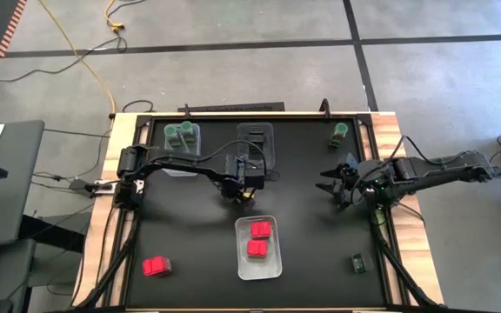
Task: Sort spices by type
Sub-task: Put the bottom green seasoning bottle into the transparent bin
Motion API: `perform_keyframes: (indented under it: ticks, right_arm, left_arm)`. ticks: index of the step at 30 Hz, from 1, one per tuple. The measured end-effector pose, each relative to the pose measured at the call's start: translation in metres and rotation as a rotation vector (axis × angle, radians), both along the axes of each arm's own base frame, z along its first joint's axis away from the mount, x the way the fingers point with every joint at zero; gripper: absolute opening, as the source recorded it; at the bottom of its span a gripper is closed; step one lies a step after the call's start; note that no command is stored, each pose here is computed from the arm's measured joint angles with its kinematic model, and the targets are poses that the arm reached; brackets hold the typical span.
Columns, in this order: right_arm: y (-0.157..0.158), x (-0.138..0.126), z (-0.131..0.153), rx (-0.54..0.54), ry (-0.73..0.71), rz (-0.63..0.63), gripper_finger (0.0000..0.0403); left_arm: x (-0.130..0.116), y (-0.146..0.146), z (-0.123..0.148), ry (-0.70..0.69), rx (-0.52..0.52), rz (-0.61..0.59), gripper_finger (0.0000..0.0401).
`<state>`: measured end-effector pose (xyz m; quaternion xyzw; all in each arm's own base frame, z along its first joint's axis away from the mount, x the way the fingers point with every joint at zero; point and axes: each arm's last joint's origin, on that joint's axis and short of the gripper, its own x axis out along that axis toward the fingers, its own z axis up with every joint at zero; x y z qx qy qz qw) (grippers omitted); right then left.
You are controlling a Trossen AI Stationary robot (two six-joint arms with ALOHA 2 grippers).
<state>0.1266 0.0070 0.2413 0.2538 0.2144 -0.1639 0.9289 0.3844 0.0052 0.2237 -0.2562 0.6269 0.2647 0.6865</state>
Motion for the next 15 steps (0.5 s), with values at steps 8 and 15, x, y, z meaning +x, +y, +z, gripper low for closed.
perform_keyframes:
  ticks: [8, 15]
  right_arm:
    - [0.0001, 0.0000, -0.0001, -0.002, 0.001, 0.003, 0.0299]
    - [0.0001, 0.0000, -0.0001, -0.002, 0.001, 0.005, 0.0299]
  left_arm:
    - [-0.0007, -0.0001, 0.0000, 0.007, -0.004, 0.004, 0.0196]
    - [-0.0013, 0.0035, 0.0002, 0.013, -0.004, -0.004, 0.0193]
